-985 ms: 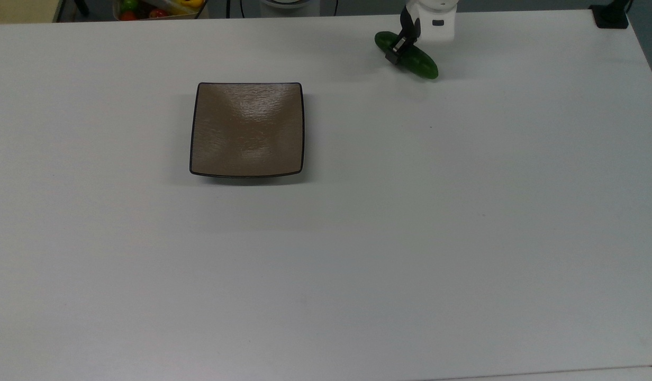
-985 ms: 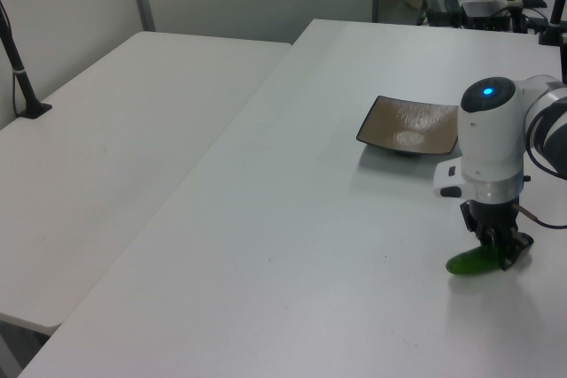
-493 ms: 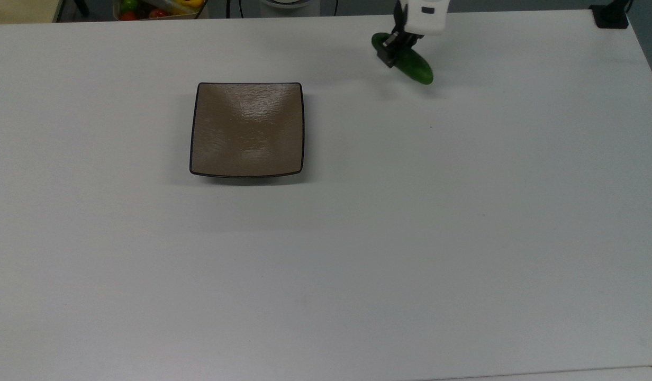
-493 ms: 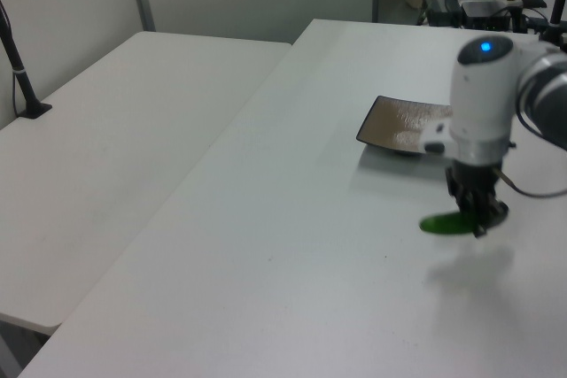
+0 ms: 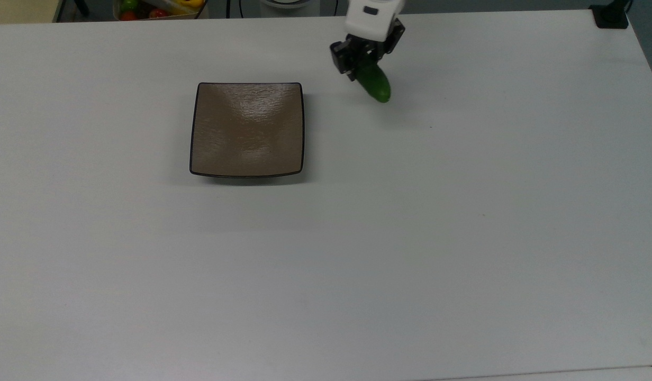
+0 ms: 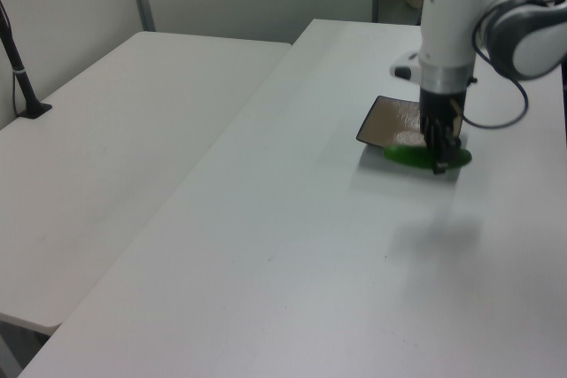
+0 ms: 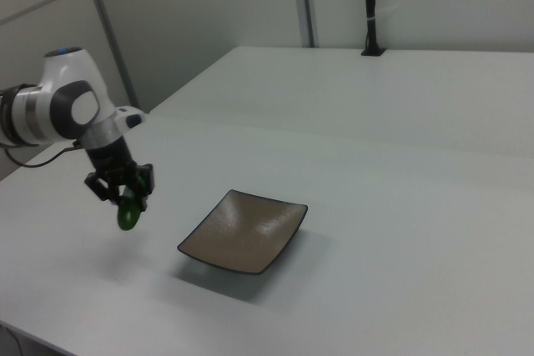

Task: Cucumber placed on a ceramic plate
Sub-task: 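Carry the held cucumber over the dark square plate, then lower the cucumber onto the plate and open the gripper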

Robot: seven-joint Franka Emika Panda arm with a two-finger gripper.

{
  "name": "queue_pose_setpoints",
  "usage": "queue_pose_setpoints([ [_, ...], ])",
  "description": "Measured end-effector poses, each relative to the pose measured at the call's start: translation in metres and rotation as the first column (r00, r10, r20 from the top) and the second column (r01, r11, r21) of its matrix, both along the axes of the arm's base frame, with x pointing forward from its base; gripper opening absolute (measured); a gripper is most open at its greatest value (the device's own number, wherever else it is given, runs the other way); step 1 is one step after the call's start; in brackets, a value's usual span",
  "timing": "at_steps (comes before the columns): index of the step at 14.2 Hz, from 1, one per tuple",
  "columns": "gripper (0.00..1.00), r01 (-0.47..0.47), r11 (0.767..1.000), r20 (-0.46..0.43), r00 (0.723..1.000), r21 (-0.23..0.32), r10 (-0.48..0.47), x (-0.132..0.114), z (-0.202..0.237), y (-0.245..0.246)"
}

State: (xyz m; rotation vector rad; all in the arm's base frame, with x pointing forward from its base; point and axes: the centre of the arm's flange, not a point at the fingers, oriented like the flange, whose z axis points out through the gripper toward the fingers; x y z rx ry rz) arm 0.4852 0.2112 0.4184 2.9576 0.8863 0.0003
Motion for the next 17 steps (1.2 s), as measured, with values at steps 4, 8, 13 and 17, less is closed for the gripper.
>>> queue_pose_setpoints([
  [4, 0.44, 0.091, 0.996, 0.026, 0.995, 0.007, -0.091, 0.024, 0.012, -0.047],
  [8, 0.44, 0.158, 0.986, 0.046, 0.987, -0.046, -0.156, 0.041, 0.013, -0.11],
  [13, 0.44, 0.189, 0.98, 0.059, 0.981, -0.057, -0.186, 0.054, -0.002, -0.148],
  [17, 0.44, 0.179, 0.981, 0.04, 0.984, -0.08, -0.176, 0.068, -0.047, -0.156],
])
